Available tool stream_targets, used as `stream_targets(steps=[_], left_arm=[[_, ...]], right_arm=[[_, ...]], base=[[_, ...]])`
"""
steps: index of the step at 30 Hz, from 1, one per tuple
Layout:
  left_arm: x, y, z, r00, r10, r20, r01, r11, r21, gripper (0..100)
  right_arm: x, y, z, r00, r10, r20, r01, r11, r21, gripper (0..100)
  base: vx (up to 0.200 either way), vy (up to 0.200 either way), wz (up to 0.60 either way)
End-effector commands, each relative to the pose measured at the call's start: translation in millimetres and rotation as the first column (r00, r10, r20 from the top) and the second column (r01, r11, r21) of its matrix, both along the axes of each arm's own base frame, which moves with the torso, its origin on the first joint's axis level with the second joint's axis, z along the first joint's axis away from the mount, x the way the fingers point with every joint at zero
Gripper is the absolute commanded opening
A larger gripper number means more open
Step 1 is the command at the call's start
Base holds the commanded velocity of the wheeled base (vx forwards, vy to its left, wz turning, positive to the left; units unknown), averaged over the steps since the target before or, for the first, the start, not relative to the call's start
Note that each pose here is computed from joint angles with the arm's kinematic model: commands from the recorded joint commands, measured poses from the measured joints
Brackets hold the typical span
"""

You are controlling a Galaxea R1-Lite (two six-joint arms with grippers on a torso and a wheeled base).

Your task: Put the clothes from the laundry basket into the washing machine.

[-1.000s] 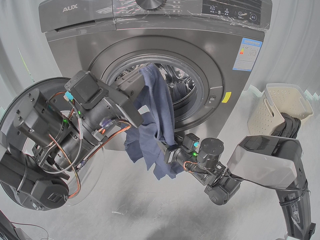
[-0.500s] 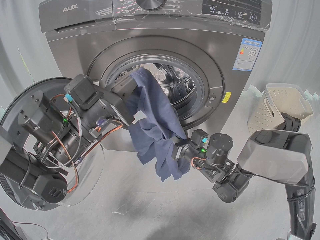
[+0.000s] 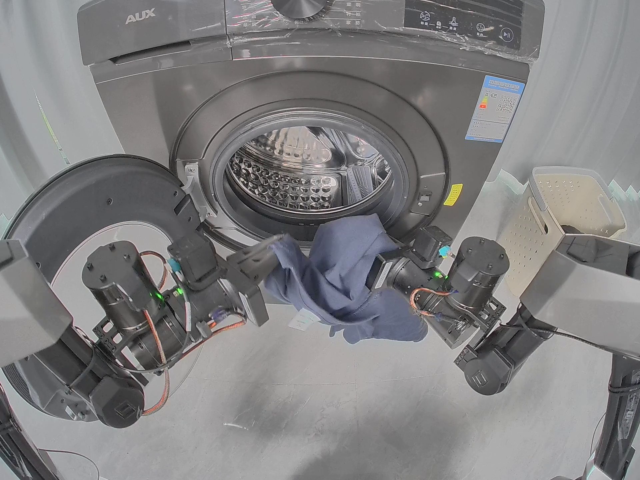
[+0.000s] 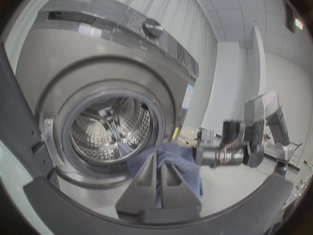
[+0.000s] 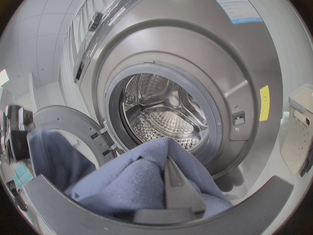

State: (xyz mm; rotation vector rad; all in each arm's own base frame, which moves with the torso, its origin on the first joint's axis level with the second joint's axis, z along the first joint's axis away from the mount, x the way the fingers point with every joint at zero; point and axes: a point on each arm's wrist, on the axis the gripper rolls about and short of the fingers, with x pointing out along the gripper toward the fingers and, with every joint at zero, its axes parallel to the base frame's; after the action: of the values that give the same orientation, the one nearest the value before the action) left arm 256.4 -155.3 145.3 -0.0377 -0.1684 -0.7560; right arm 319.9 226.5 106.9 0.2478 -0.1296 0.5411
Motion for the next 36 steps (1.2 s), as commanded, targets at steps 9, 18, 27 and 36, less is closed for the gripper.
stream_targets(steps=[9, 18, 27, 36], left_arm=[[11.0, 3.8, -46.9, 0.992, 0.032, -0.121, -0.018, 0.993, 0.114, 0], [8.0, 3.8, -59.3, 0.987, 0.034, -0.154, -0.01, 0.989, 0.15, 0], [10.2, 7.3, -61.4, 0.986, 0.043, -0.161, -0.018, 0.988, 0.154, 100], [1.4, 9.2, -78.2, 0.973, 0.033, -0.228, 0.012, 0.981, 0.193, 100]], right_arm=[[-14.6, -0.6, 26.5, 0.999, 0.023, 0.042, -0.025, 0.999, 0.049, 0], [-26.5, 12.2, 34.1, 0.996, 0.065, 0.059, -0.069, 0.996, 0.062, 0], [-22.8, 9.2, 32.9, 0.997, 0.053, 0.058, -0.056, 0.997, 0.059, 0], [-5.3, -15.6, 33.4, 0.998, -0.033, 0.055, 0.029, 0.998, 0.06, 0]], base=[[0.0, 0.0, 0.0], [0.0, 0.0, 0.0], [0.0, 0.0, 0.0], [0.0, 0.0, 0.0]])
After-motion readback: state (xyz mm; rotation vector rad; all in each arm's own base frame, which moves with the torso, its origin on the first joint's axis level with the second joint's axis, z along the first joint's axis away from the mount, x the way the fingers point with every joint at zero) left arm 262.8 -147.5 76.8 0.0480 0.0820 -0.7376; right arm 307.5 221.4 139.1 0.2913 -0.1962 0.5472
